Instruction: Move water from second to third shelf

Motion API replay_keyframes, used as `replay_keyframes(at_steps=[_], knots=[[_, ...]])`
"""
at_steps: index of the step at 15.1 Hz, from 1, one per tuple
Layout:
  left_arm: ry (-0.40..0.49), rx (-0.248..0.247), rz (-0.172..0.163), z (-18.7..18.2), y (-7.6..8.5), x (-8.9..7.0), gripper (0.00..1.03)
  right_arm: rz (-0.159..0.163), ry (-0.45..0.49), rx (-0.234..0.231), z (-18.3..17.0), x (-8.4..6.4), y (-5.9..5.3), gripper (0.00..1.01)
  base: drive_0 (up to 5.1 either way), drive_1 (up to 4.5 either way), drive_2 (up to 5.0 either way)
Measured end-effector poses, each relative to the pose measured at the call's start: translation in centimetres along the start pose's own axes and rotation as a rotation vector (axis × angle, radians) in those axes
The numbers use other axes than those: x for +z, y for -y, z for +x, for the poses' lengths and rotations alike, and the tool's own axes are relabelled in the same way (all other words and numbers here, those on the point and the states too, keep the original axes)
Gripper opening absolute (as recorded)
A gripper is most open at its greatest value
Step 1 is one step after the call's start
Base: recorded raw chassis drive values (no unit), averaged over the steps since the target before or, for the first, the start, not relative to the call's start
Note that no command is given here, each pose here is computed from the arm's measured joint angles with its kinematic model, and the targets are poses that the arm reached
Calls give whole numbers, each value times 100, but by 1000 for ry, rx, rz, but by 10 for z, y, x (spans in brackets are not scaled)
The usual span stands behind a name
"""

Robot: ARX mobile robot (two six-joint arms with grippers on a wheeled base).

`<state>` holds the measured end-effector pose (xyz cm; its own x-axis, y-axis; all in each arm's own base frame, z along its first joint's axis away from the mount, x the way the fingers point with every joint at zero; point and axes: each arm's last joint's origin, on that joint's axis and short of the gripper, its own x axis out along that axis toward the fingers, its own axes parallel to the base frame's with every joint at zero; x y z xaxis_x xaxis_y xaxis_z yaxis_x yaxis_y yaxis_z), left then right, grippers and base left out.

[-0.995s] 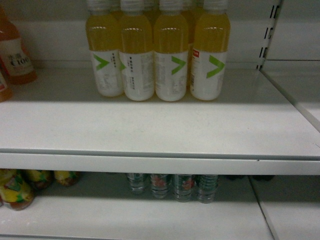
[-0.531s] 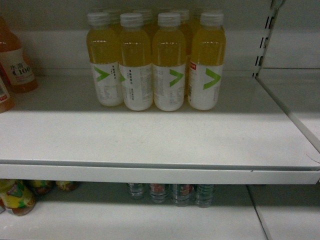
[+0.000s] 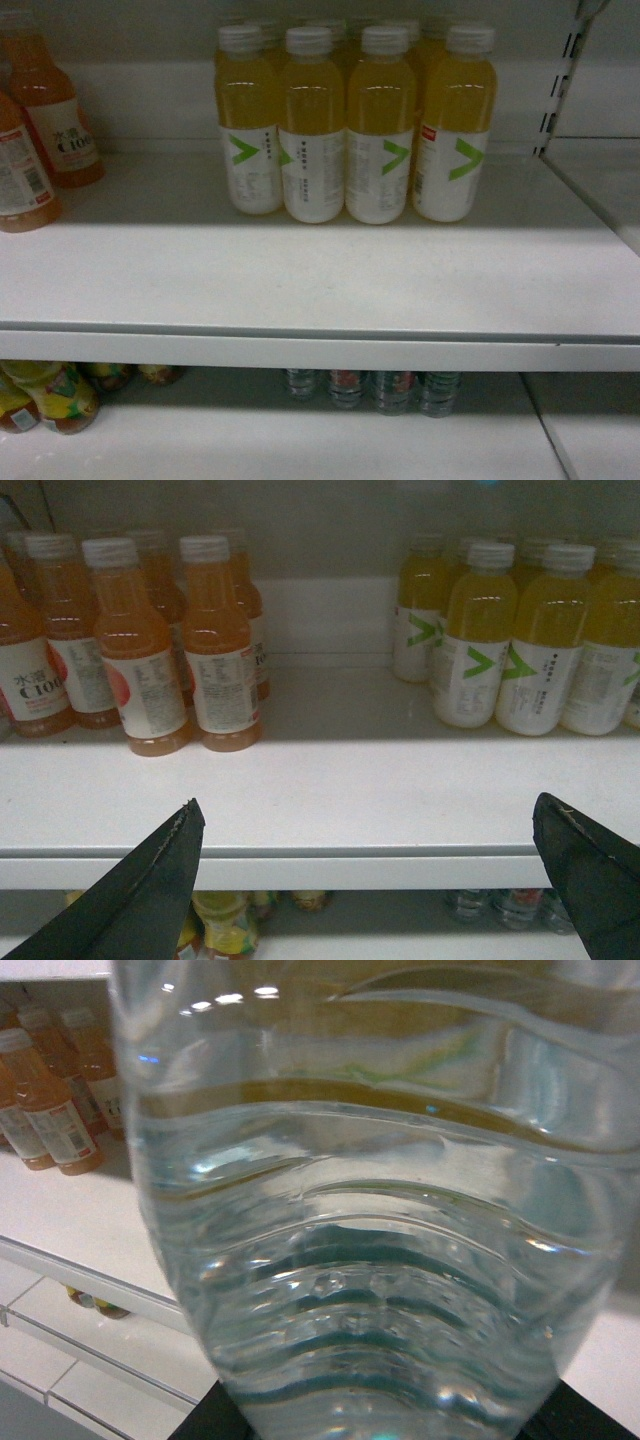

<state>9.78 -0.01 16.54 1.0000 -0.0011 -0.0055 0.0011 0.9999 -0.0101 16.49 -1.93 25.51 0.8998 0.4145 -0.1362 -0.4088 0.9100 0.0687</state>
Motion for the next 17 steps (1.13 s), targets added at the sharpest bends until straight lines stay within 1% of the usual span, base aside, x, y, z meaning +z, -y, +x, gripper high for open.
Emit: replay_keyframes(at_steps=[17], knots=[[2, 0, 0, 0, 0, 0, 98, 0, 1, 0, 0, 0, 0, 39, -494, 247, 247]])
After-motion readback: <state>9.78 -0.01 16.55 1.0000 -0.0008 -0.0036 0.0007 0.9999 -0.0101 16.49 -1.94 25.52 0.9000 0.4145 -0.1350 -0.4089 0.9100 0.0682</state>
